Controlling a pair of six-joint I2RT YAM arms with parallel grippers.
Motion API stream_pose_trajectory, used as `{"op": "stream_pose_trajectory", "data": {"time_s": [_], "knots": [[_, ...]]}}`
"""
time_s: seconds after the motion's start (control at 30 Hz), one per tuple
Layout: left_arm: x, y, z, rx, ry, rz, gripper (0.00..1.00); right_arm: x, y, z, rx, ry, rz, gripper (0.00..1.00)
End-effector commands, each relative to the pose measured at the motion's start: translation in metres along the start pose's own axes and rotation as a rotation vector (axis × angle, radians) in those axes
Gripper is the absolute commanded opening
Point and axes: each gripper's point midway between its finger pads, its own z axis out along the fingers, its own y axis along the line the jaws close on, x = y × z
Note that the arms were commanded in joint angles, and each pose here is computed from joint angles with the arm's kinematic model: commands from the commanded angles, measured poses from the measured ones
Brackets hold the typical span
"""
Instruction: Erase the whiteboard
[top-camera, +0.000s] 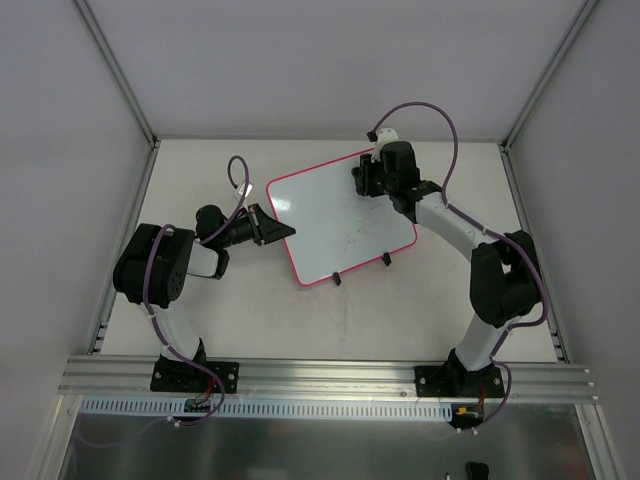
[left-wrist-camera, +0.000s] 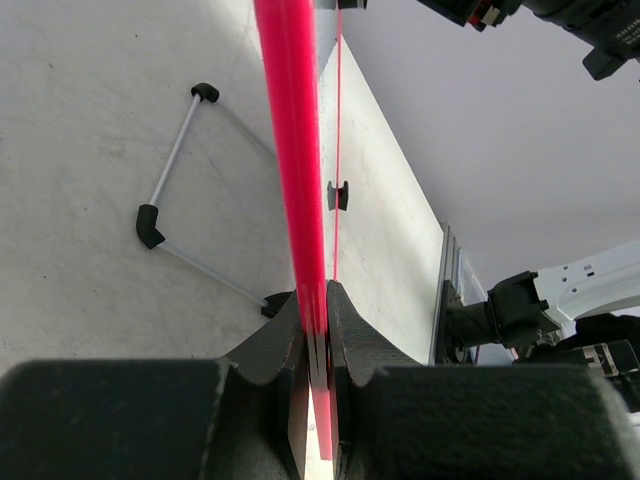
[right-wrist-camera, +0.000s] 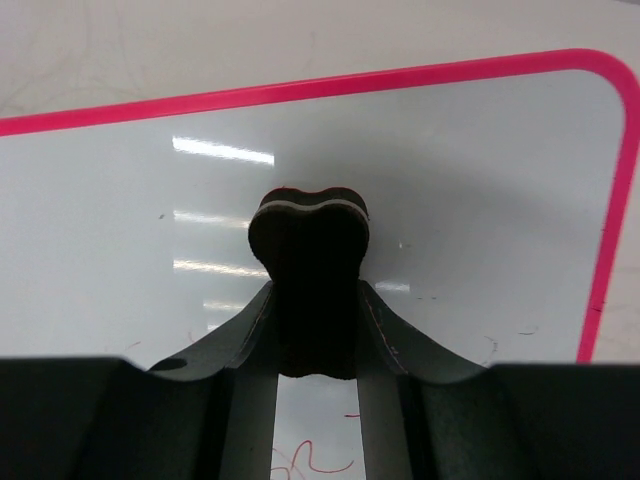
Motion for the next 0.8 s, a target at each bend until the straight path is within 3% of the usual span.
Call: {"op": "stream_pose_trajectory", "data": {"time_s": [0.0, 0.4, 0.77], "knots": [[-0.028, -0.046, 0.002, 0.195, -0.102, 0.405, 0.0, 0.002, -0.063, -0.005, 0.211, 0.014, -0.002, 0.0], [-0.028, -0.044, 0.002, 0.188, -0.106, 0.402, 0.0, 0.018, -0.077, -0.012, 0.225, 0.03, 0.027, 0.0], [-0.029, -0.045, 0.002, 0.19, -0.107, 0.401, 0.0, 0.043, -0.033, -0.012, 0.142, 0.039, -0.018, 0.0]]}}
